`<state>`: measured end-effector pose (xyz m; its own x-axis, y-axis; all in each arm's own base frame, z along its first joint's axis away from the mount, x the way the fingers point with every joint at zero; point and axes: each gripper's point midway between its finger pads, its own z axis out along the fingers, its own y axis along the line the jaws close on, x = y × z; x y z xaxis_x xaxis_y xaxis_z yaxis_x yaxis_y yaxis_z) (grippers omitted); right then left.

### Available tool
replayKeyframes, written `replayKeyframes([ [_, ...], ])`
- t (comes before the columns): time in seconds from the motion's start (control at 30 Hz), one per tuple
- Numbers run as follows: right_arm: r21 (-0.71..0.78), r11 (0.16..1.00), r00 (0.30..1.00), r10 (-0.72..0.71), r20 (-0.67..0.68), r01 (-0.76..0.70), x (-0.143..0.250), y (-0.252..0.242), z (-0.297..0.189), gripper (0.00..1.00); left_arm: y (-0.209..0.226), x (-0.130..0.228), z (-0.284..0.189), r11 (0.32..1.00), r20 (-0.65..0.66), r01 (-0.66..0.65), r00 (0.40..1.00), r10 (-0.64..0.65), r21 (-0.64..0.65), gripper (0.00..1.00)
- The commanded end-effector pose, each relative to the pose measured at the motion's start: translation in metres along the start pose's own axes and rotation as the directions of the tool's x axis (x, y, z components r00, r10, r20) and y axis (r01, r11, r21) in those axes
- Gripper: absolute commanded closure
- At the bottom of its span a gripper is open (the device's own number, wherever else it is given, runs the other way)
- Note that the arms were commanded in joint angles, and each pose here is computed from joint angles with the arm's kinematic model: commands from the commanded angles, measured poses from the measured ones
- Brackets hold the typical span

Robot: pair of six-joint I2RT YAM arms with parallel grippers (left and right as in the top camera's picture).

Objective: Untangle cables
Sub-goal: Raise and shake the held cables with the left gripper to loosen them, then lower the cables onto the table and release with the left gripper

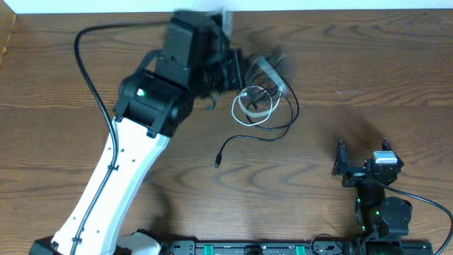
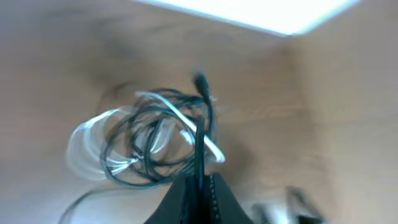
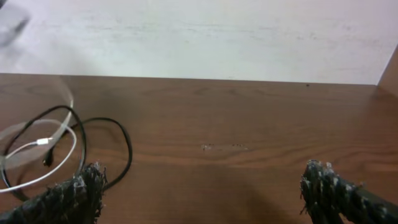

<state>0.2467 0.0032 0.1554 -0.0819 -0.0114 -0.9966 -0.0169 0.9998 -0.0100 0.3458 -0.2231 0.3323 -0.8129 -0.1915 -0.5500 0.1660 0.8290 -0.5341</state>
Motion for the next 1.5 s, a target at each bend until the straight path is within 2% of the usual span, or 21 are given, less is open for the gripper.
replayKeyframes([
  [0.0, 0.002, 1.000, 1.000, -0.005, -0.005, 0.005, 0.002, 0.000, 0.000, 0.01, 0.086, 0.007, 0.020, 0.879, 0.056, 0.018, 0.998, 0.009, -0.477, 0.92],
  [0.07, 0.002, 1.000, 1.000, -0.005, -0.005, 0.005, 0.002, 0.000, 0.000, 0.01, 0.080, 0.018, 0.032, 0.896, -0.031, -0.060, 0.998, 0.051, -0.440, 0.92],
  [0.1, 0.002, 1.000, 1.000, -0.005, -0.005, 0.005, 0.002, 0.000, 0.000, 0.01, 0.067, 0.023, 0.037, 0.926, -0.072, -0.093, 0.995, 0.071, -0.366, 0.92],
  [0.2, 0.002, 1.000, 1.000, -0.005, -0.005, 0.005, 0.002, 0.000, 0.000, 0.01, 0.011, 0.026, 0.037, 0.992, -0.118, -0.116, 0.987, 0.110, -0.048, 0.92],
  [0.23, 0.002, 1.000, 1.000, -0.005, -0.005, 0.005, 0.002, 0.000, 0.000, 0.01, -0.018, 0.023, 0.029, 0.987, -0.118, -0.105, 0.986, 0.120, 0.125, 0.92],
  [0.3, 0.002, 1.000, 1.000, -0.005, -0.005, 0.005, 0.002, 0.000, 0.000, 0.01, -0.043, 0.017, 0.020, 0.954, -0.109, -0.105, 0.984, 0.140, 0.281, 0.92],
  [0.37, 0.002, 1.000, 1.000, -0.005, -0.005, 0.005, 0.002, 0.000, 0.000, 0.01, -0.035, 0.010, 0.024, 0.968, -0.084, -0.092, 0.990, 0.114, 0.235, 0.93],
  [0.43, 0.002, 1.000, 1.000, -0.005, -0.005, 0.005, 0.002, 0.000, 0.000, 0.01, 0.006, 0.007, 0.029, 1.000, -0.057, 0.012, 0.998, -0.012, -0.002, 0.92],
  [0.47, 0.002, 1.000, 1.000, -0.005, -0.005, 0.005, 0.002, 0.000, 0.000, 0.01, 0.037, 0.009, 0.027, 0.981, -0.017, 0.074, 0.997, -0.078, -0.179, 0.92],
  [0.5, 0.002, 1.000, 1.000, -0.005, -0.005, 0.005, 0.002, 0.000, 0.000, 0.01, 0.050, 0.011, 0.024, 0.965, -0.005, 0.076, 0.997, -0.080, -0.253, 0.92],
  [0.57, 0.002, 1.000, 1.000, -0.005, -0.005, 0.005, 0.002, 0.000, 0.000, 0.01, 0.049, 0.018, 0.024, 0.965, -0.030, 0.072, 0.996, -0.082, -0.251, 0.92],
  [0.63, 0.002, 1.000, 1.000, -0.005, -0.005, 0.005, 0.002, 0.000, 0.000, 0.01, 0.021, 0.023, 0.023, 0.991, -0.090, 0.083, 0.992, -0.092, -0.101, 0.92],
  [0.7, 0.002, 1.000, 1.000, -0.005, -0.005, 0.005, 0.002, 0.000, 0.000, 0.01, -0.023, 0.021, 0.014, 0.986, -0.142, 0.090, 0.987, -0.070, 0.143, 0.92],
  [0.8, 0.002, 1.000, 1.000, -0.005, -0.005, 0.005, 0.002, 0.000, 0.000, 0.01, -0.083, 0.006, -0.015, 0.875, -0.135, 0.033, 0.990, 0.038, 0.484, 0.92],
  [0.87, 0.001, 1.000, 1.000, -0.005, -0.005, 0.005, 0.002, 0.000, 0.000, 0.01, -0.095, -0.002, -0.022, 0.838, -0.093, -0.008, 0.993, 0.071, 0.545, 0.92],
  [0.97, 0.002, 1.000, 1.000, -0.005, -0.005, 0.005, 0.002, 0.000, 0.000, 0.01, -0.065, 0.000, -0.002, 0.924, -0.088, 0.027, 0.996, 0.007, 0.380, 0.92],
  [1.03, 0.002, 1.000, 1.000, -0.005, -0.005, 0.005, 0.002, 0.000, 0.000, 0.01, -0.023, 0.011, 0.018, 0.989, -0.087, 0.063, 0.995, -0.052, 0.137, 0.92],
  [1.07, 0.002, 1.000, 1.000, -0.005, -0.005, 0.005, 0.002, 0.000, 0.000, 0.01, 0.000, 0.018, 0.026, 0.998, -0.083, 0.065, 0.994, -0.065, 0.001, 0.92],
  [1.13, 0.002, 1.000, 1.000, -0.005, -0.005, 0.005, 0.002, 0.000, 0.000, 0.01, 0.026, 0.031, 0.035, 0.987, -0.101, 0.042, 0.993, -0.058, -0.154, 0.92],
  [1.27, 0.001, 1.000, 1.000, -0.005, -0.005, 0.005, 0.002, 0.000, 0.000, 0.01, 0.014, 0.032, 0.028, 0.995, -0.128, -0.003, 0.992, -0.009, -0.097, 0.92],
  [1.47, 0.002, 1.000, 1.000, -0.005, -0.005, 0.005, 0.002, 0.000, 0.000, 0.01, -0.040, -0.017, -0.033, 0.994, 0.073, -0.050, 0.996, 0.043, 0.100, 0.92],
])
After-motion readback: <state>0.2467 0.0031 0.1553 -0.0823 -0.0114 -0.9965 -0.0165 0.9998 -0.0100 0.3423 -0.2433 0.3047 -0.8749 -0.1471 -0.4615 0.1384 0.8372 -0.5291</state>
